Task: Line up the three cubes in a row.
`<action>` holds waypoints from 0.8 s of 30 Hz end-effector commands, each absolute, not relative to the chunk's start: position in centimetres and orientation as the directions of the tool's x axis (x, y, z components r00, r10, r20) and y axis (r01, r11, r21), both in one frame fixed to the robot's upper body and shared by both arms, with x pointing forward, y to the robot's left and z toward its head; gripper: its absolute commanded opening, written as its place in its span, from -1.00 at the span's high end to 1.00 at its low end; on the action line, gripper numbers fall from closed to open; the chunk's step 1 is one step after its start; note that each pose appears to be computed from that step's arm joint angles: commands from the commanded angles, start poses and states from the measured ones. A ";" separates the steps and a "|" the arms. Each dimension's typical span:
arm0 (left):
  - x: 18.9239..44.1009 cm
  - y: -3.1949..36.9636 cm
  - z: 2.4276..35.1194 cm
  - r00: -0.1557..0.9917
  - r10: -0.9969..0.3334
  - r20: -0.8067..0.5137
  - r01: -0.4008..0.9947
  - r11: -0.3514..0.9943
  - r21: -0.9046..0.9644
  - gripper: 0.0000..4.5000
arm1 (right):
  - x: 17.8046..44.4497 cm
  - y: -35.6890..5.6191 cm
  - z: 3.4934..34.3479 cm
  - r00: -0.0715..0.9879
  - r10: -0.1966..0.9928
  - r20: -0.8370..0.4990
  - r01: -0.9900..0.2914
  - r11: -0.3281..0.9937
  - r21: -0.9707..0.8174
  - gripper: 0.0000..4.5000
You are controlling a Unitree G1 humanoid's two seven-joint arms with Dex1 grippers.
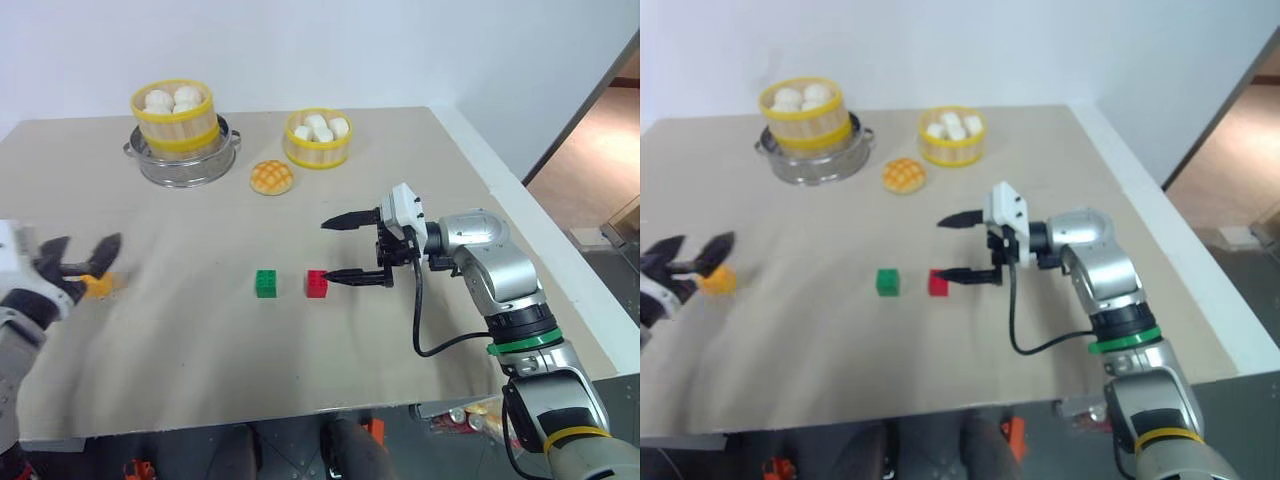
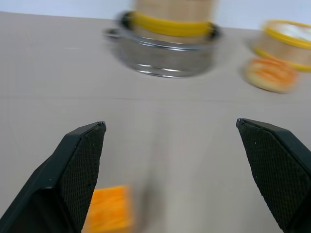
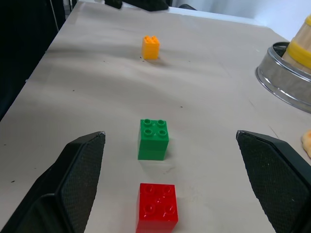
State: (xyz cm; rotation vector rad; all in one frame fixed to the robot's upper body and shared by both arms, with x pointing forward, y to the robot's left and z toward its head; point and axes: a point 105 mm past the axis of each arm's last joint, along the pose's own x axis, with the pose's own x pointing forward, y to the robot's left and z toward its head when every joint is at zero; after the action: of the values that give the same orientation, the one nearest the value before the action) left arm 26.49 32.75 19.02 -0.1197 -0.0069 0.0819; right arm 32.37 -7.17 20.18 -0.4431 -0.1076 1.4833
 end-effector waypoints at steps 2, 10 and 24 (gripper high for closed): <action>26.0 34.2 18.4 0.993 0.111 -0.032 -0.114 0.985 -0.132 -0.98 | 32.3 -6.9 21.3 0.074 0.984 -0.161 -0.927 0.009 -0.375 -1.00; 27.0 34.1 15.4 0.986 0.071 -0.148 -0.092 0.986 -0.142 -0.98 | 32.5 -7.3 21.9 0.081 0.987 -0.141 -0.927 0.022 -0.374 -1.00; 29.4 34.4 12.7 0.977 0.050 -0.209 -0.077 0.989 -0.124 -0.98 | 32.2 -8.0 22.9 0.114 0.986 -0.121 -0.933 0.064 -0.353 -1.00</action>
State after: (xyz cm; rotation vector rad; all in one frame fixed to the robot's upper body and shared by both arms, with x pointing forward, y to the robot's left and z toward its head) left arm 29.06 34.19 11.88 -0.1693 0.2320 0.0698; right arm 32.61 -7.72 21.07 -0.3522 -0.0929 1.4701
